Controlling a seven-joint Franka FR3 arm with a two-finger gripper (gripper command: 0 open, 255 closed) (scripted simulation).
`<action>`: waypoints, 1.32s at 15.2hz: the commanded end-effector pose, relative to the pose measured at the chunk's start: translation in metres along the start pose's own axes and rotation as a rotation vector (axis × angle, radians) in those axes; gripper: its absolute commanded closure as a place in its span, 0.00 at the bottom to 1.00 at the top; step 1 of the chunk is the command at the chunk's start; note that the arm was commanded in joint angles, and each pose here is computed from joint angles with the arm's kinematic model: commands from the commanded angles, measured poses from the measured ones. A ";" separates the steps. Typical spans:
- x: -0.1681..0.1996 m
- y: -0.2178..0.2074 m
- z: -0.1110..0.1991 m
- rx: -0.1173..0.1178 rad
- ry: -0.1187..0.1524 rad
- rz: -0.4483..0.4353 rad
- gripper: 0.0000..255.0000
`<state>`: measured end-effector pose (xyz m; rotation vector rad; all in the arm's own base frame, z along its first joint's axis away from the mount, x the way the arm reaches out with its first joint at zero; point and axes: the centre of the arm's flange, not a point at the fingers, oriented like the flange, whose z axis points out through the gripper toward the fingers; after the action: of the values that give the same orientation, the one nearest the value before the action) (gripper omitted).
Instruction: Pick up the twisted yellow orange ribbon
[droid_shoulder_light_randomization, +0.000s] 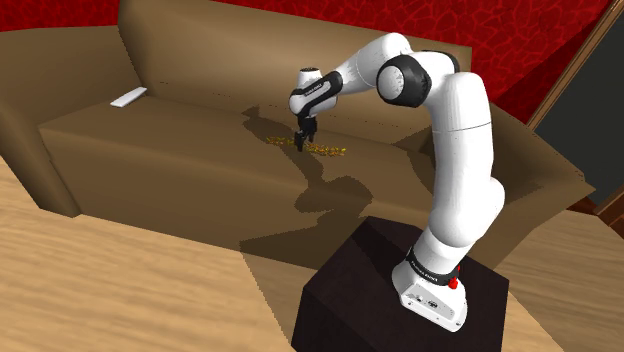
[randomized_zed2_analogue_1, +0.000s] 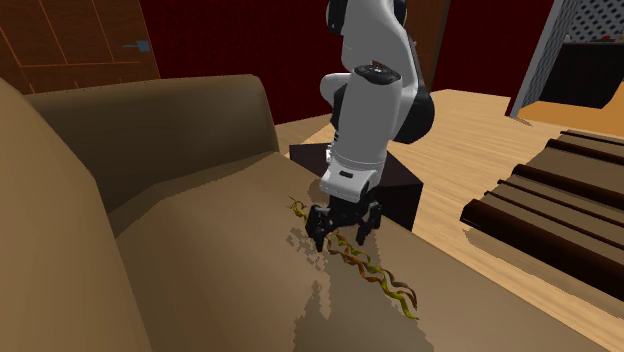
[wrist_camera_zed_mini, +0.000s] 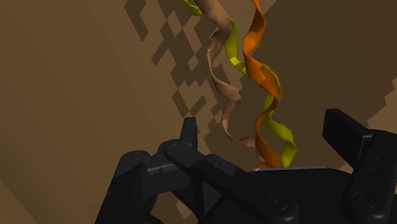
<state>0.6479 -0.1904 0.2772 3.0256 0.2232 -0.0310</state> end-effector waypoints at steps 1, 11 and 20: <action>0.000 -0.001 0.002 0.000 0.000 0.000 1.00; 0.000 0.001 -0.003 0.000 0.000 0.000 1.00; -0.002 0.006 -0.050 0.000 0.000 0.000 1.00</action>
<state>0.6476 -0.1908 0.3222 3.0255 0.2232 -0.0304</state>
